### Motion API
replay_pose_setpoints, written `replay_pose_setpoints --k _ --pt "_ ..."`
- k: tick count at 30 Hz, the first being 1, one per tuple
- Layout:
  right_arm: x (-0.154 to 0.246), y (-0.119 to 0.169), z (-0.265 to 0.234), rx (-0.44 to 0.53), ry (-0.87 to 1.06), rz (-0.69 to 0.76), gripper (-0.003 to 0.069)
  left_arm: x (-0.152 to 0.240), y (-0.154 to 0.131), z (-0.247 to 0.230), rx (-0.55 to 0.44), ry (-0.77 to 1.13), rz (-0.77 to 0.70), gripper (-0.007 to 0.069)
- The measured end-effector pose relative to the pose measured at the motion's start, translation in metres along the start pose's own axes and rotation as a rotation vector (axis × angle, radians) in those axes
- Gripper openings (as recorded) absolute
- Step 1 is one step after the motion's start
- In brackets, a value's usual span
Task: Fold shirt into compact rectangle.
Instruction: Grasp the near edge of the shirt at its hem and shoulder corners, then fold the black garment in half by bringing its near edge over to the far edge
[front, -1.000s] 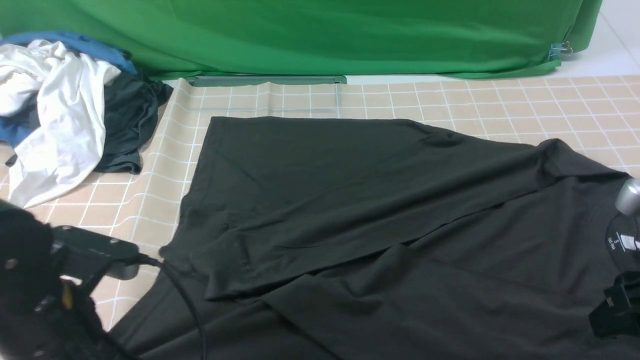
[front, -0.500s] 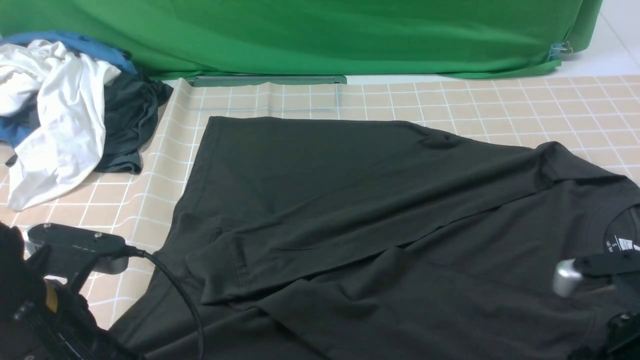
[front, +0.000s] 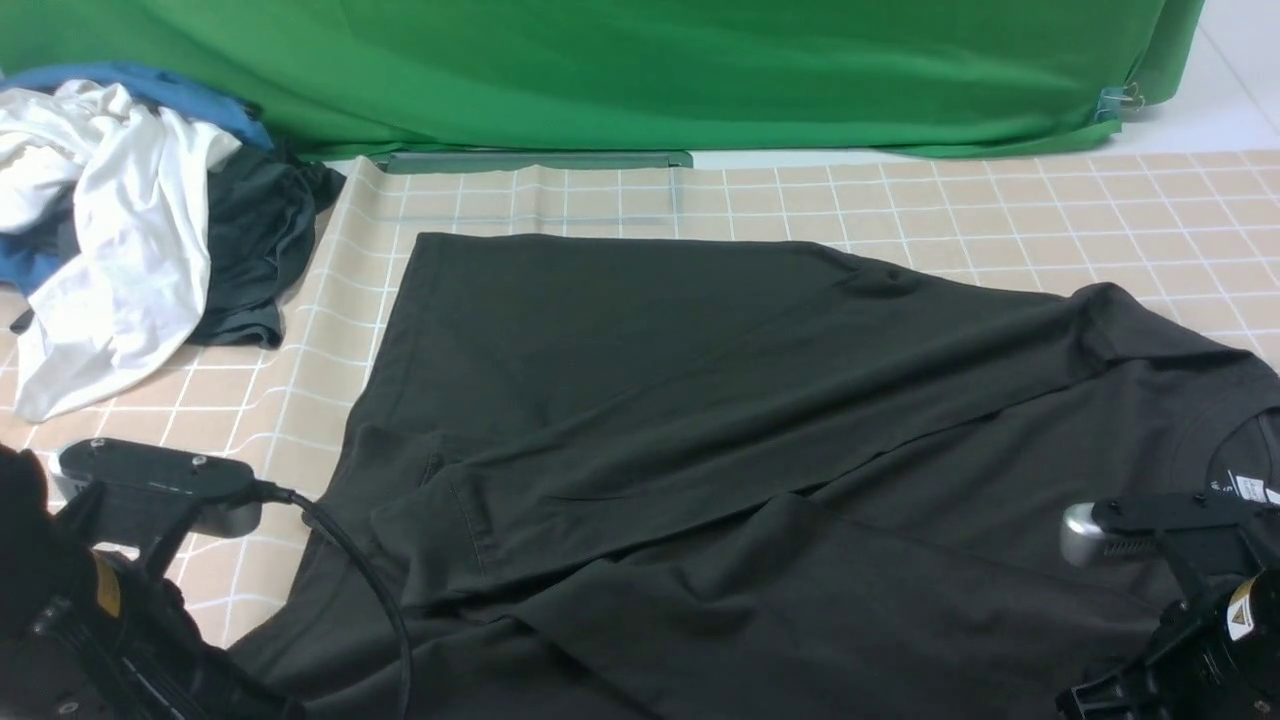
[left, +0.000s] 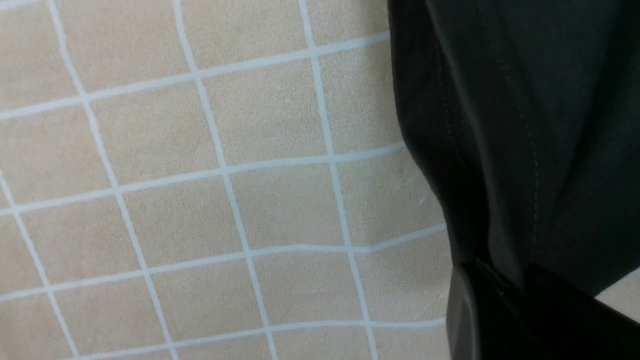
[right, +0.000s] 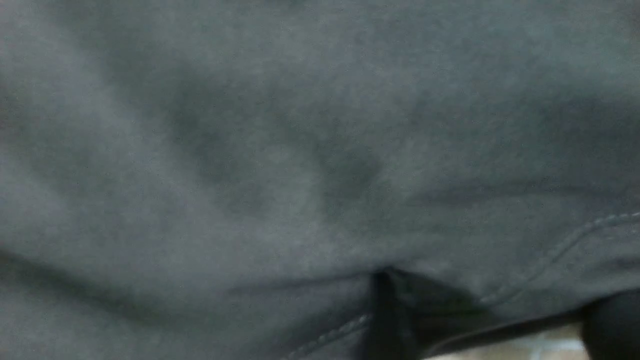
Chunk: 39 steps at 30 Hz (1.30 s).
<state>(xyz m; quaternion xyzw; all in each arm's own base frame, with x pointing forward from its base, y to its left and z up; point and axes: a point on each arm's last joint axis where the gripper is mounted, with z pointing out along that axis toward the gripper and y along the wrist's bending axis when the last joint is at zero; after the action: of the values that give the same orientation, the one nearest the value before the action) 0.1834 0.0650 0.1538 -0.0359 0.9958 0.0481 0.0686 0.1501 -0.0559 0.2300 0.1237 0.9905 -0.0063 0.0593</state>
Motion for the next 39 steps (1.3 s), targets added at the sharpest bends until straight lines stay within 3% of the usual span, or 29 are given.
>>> replay_pose_setpoints --k 3,6,16,23,29,39 --pt "-0.004 0.001 0.001 -0.006 -0.033 -0.034 0.0146 -0.003 -0.002 0.0 0.02 -0.028 -0.016 0.0033" --pt "-0.006 0.002 -0.001 -0.011 -0.037 -0.05 0.0066 -0.004 -0.003 0.0 0.032 -0.038 -0.034 0.0033" --pt "-0.015 0.005 -0.047 0.0 -0.08 -0.109 0.0058 -0.032 -0.004 -0.043 0.047 -0.185 -0.094 0.0033" --pt "-0.044 0.001 -0.089 0.022 -0.162 -0.092 0.0058 -0.07 -0.003 -0.069 0.001 -0.264 -0.108 0.0033" --pt "-0.092 -0.024 -0.111 0.052 -0.241 -0.014 0.0058 -0.13 0.002 -0.072 -0.014 -0.296 -0.144 0.0033" --pt "-0.186 -0.037 -0.09 0.069 -0.244 0.002 0.0059 -0.237 0.045 -0.045 0.082 -0.339 -0.234 0.0033"
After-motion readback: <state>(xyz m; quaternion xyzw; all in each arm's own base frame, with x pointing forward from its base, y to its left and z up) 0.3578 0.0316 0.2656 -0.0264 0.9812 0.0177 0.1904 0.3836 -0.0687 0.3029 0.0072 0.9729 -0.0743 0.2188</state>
